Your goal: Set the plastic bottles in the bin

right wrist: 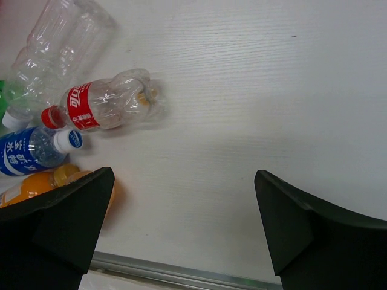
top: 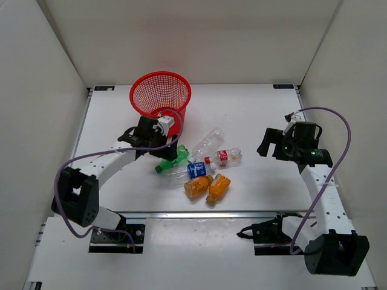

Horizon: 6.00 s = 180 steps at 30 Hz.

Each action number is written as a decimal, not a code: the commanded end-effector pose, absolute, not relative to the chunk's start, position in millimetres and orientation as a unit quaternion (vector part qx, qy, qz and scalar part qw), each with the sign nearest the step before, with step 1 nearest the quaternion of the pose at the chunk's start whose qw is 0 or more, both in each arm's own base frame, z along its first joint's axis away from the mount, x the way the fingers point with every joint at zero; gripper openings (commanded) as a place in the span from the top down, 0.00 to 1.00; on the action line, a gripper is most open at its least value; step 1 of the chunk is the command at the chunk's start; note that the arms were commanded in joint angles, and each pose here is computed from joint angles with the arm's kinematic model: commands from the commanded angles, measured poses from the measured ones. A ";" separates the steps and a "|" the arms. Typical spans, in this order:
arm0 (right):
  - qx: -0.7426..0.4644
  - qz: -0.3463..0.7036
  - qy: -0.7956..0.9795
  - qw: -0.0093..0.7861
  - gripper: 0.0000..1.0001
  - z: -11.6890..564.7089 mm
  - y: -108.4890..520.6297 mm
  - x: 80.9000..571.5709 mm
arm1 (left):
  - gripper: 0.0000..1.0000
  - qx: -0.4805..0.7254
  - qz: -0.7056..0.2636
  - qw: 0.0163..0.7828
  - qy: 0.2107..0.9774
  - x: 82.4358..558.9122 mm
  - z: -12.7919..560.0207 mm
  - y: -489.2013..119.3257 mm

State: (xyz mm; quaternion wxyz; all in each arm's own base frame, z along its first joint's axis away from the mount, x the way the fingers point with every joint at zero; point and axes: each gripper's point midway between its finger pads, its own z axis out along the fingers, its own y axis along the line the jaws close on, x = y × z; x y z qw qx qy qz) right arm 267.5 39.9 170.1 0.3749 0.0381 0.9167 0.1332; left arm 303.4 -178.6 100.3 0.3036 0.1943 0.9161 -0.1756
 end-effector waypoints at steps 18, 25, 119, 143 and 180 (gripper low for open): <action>0.071 0.119 0.909 0.393 0.01 165.2 20.0 266.5 | 0.44 0.193 -0.178 0.291 0.920 290.1 46.0 -194.5; 0.050 0.129 0.905 0.402 0.01 166.6 29.8 277.6 | 0.68 0.158 -0.158 0.424 0.878 297.2 162.0 -179.7; -0.167 0.349 0.561 0.731 0.50 411.9 431.5 548.5 | 0.01 -0.049 -0.187 0.434 0.880 252.8 163.6 -110.5; -0.165 0.384 0.762 0.495 0.02 342.3 227.5 373.4 | 0.01 0.343 -0.277 0.311 0.842 258.7 126.4 -240.5; 0.020 0.282 0.828 0.484 0.06 204.5 93.4 293.0 | 0.37 0.351 -0.173 0.385 0.836 273.5 122.1 -235.5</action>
